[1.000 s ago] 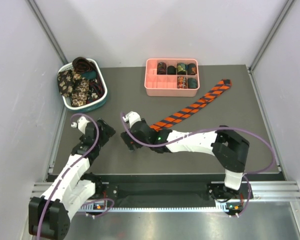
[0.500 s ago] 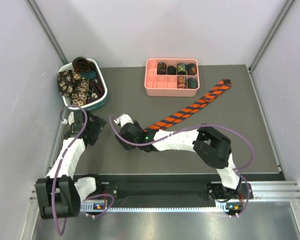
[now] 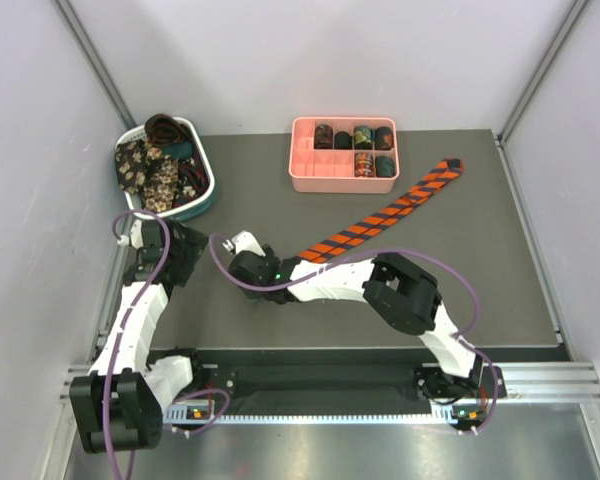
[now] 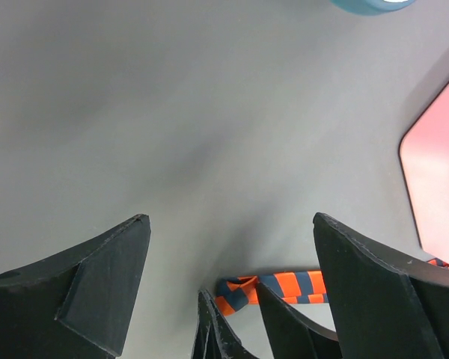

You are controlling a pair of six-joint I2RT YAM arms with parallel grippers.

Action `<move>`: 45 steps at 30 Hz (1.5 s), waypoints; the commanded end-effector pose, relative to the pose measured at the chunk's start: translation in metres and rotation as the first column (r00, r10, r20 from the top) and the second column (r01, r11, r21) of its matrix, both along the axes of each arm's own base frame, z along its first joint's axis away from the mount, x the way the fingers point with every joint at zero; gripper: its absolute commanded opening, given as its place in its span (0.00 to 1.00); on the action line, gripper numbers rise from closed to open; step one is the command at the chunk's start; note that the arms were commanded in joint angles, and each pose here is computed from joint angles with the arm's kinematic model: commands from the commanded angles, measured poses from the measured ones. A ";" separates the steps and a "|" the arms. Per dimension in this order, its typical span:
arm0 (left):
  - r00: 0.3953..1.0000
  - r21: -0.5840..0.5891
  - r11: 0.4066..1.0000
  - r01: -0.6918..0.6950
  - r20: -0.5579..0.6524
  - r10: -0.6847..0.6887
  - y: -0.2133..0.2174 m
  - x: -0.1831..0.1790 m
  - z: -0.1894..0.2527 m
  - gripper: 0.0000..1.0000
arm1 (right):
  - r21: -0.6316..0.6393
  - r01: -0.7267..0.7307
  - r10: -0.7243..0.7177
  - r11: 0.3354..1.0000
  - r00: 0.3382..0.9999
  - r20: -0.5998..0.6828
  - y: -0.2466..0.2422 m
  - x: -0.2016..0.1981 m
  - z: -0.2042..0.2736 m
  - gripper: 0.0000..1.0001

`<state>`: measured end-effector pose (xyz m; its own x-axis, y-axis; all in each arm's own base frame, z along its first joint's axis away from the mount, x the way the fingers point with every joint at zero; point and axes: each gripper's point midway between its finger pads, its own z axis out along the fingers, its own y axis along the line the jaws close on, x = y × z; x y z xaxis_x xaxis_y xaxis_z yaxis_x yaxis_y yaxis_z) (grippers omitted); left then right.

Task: Roll the ties
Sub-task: Roll the tie

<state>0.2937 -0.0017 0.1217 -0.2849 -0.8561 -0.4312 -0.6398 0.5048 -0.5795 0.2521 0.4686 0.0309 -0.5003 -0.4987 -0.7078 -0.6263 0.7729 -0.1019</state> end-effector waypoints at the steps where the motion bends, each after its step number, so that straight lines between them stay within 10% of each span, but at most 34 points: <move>1: 0.999 -0.004 1.000 -0.021 0.048 0.021 0.003 0.007 0.015 0.94 | -0.047 0.080 -0.079 0.996 0.997 0.027 -0.007 -0.003 0.000 0.67; 21: 0.983 -0.018 0.990 0.138 0.127 -0.135 -0.018 0.017 0.020 0.92 | -0.105 0.156 -0.149 0.982 0.986 0.074 -0.026 -0.012 0.001 0.37; 27: 0.972 -0.028 0.981 0.192 0.141 -0.187 -0.027 0.017 0.020 0.92 | -0.085 0.149 -0.145 0.985 0.988 0.047 -0.025 -0.018 0.001 0.13; 29: 0.960 -0.029 0.970 0.241 0.156 -0.233 -0.034 0.018 0.020 0.92 | -0.060 0.143 -0.140 0.988 0.989 0.040 -0.024 -0.019 0.009 0.00; 45: 0.804 0.039 0.860 0.509 0.335 -0.491 -0.087 0.005 0.012 0.99 | 0.436 0.072 0.026 0.897 0.976 -0.215 -0.025 -0.020 0.067 0.00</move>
